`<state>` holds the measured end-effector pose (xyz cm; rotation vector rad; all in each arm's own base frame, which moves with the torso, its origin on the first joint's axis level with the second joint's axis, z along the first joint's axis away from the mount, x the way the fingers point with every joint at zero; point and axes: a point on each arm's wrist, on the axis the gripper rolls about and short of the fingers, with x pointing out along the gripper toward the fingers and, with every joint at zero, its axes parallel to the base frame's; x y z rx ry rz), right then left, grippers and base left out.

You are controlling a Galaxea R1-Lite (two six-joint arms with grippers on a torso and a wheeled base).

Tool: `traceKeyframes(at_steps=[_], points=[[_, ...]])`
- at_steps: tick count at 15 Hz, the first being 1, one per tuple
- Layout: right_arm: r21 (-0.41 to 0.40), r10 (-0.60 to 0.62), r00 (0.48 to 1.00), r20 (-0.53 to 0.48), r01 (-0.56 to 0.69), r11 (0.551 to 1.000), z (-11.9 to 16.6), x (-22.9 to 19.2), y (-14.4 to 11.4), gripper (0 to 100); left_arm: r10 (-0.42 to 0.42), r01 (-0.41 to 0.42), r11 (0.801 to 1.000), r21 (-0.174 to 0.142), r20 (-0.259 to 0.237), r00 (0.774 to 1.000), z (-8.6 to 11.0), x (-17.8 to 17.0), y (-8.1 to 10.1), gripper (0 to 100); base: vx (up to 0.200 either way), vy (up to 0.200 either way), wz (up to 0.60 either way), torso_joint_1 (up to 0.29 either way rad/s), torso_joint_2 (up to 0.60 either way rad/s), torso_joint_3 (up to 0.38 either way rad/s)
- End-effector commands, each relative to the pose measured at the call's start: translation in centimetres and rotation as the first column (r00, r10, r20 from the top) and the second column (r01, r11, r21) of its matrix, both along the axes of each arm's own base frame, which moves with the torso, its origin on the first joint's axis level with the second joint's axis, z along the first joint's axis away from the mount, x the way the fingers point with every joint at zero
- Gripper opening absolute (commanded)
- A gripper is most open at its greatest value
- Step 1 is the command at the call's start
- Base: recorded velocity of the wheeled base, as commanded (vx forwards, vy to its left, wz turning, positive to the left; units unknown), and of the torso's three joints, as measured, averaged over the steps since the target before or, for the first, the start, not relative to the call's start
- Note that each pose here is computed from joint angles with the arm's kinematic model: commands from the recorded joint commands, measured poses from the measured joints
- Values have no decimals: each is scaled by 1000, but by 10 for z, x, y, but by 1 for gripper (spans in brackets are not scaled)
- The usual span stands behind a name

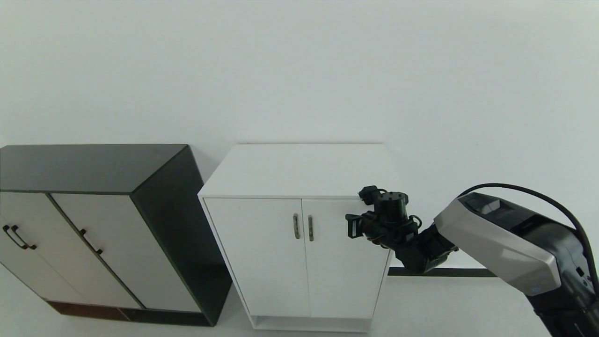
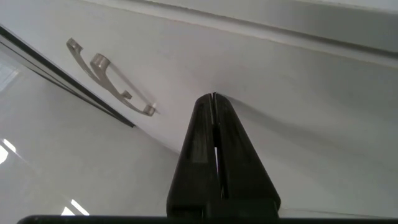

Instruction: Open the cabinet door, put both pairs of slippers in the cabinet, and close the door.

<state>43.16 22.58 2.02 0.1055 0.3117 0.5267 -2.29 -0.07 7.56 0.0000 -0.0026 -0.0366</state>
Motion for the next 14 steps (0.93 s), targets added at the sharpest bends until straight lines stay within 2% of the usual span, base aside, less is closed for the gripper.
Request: traceKeyframes(at_steps=[1, 14], points=[[-5, -4, 1000, -7, 4, 1000, -5, 1, -2, 0, 0, 0, 1000, 0, -1, 1000, 0, 0, 0, 0, 0, 0, 0, 0, 0, 0], [-5, -12, 1000, 7, 12, 1000, -8, 7, 0, 0, 0, 0, 1000, 0, -1, 1000, 0, 0, 0, 0, 0, 0, 0, 0, 0, 0]])
